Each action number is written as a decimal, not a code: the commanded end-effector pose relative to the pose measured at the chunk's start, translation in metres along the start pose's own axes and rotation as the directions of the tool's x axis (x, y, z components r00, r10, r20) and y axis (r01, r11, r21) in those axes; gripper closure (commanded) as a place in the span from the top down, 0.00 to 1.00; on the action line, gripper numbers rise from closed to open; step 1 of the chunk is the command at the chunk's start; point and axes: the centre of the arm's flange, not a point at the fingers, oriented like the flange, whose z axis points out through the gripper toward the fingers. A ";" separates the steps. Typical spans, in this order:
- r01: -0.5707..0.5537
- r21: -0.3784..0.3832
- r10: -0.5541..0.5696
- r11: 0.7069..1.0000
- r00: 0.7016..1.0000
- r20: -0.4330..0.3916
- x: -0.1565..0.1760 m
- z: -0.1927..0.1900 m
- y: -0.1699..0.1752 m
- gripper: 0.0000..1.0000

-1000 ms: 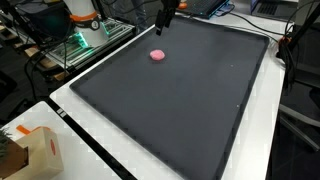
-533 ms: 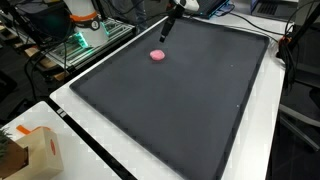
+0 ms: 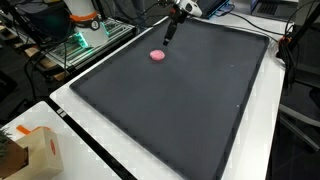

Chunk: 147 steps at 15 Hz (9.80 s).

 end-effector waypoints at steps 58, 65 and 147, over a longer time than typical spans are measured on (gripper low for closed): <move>-0.738 0.579 0.802 -0.348 0.085 0.591 -0.158 0.124 0.194 1.00; -0.727 0.540 0.763 -0.424 0.035 0.645 -0.167 0.132 0.185 1.00; -0.248 0.416 0.386 0.875 0.877 -0.288 -0.087 0.071 0.099 0.29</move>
